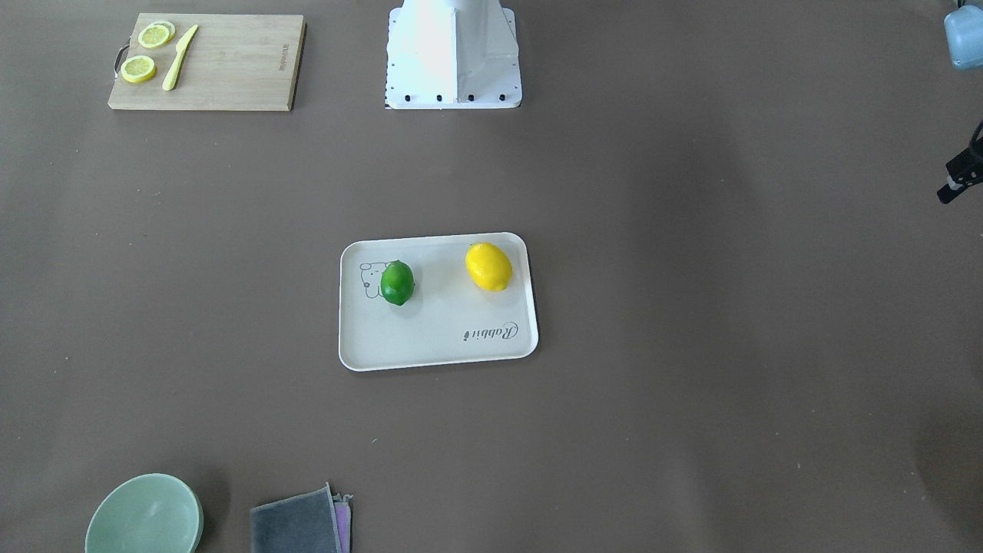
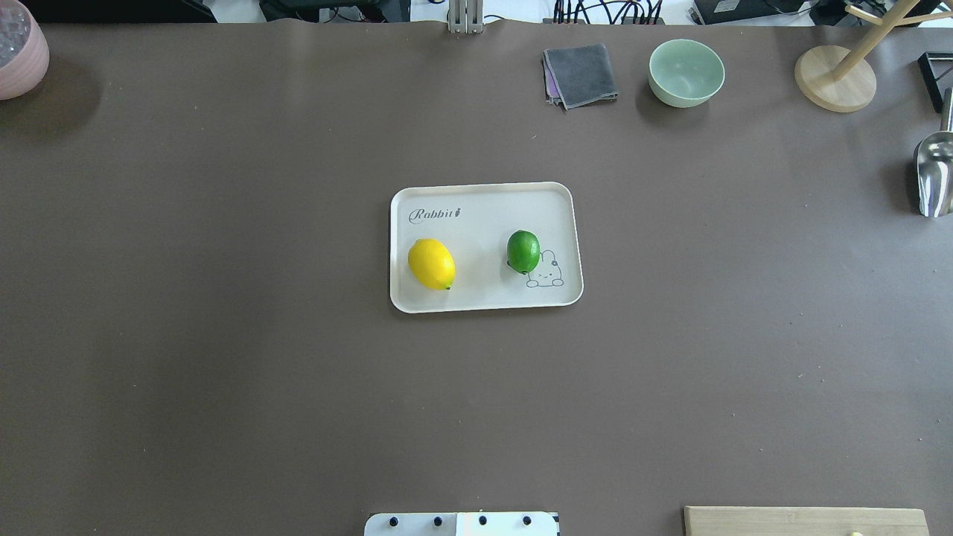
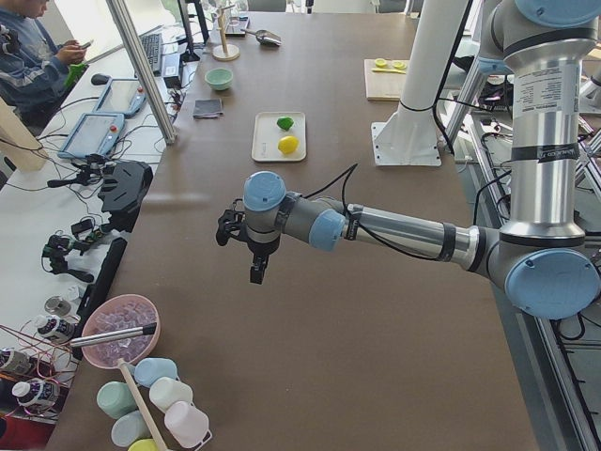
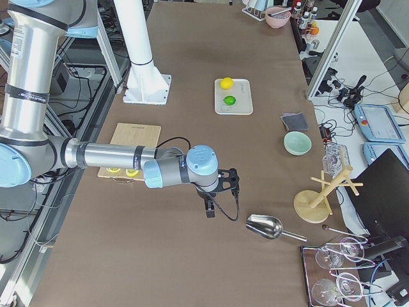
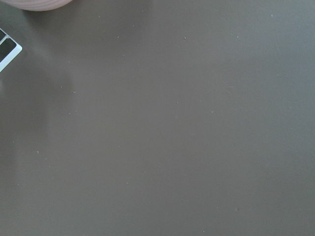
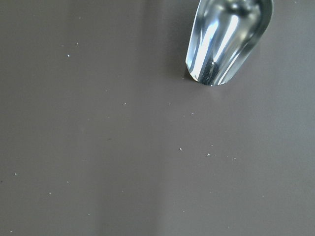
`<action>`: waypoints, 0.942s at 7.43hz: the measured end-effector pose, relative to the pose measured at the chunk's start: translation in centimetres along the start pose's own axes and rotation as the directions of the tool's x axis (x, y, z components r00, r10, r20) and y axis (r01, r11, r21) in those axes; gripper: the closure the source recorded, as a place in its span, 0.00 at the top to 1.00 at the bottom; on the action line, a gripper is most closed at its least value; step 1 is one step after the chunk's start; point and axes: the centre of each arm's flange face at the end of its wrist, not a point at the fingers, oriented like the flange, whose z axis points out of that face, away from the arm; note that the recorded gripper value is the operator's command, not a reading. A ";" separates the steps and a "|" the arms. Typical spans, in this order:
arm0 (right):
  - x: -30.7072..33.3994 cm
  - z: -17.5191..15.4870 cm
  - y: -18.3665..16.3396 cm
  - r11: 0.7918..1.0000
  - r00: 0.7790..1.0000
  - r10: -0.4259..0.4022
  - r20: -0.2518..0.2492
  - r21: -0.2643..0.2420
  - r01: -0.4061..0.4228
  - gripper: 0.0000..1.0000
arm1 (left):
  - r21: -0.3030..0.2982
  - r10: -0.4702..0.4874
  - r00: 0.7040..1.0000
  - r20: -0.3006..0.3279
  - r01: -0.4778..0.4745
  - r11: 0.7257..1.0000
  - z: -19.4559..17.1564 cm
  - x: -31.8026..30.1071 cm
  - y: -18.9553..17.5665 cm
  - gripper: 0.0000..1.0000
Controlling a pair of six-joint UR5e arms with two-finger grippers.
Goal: Place all lemons on tray
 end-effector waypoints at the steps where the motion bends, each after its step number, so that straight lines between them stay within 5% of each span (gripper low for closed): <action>1: -0.4 -0.1 -0.3 1.000 1.000 -0.013 0.010 0.004 0.013 1.00 | -0.001 0.001 1.000 -0.005 -0.001 1.000 0.0 0.1 0.0 0.98; 7: -0.1 0.1 1.2 1.000 1.000 -0.027 0.010 -0.002 0.027 1.00 | -0.020 -0.027 1.000 0.003 0.027 0.999 0.6 -1.1 1.8 0.98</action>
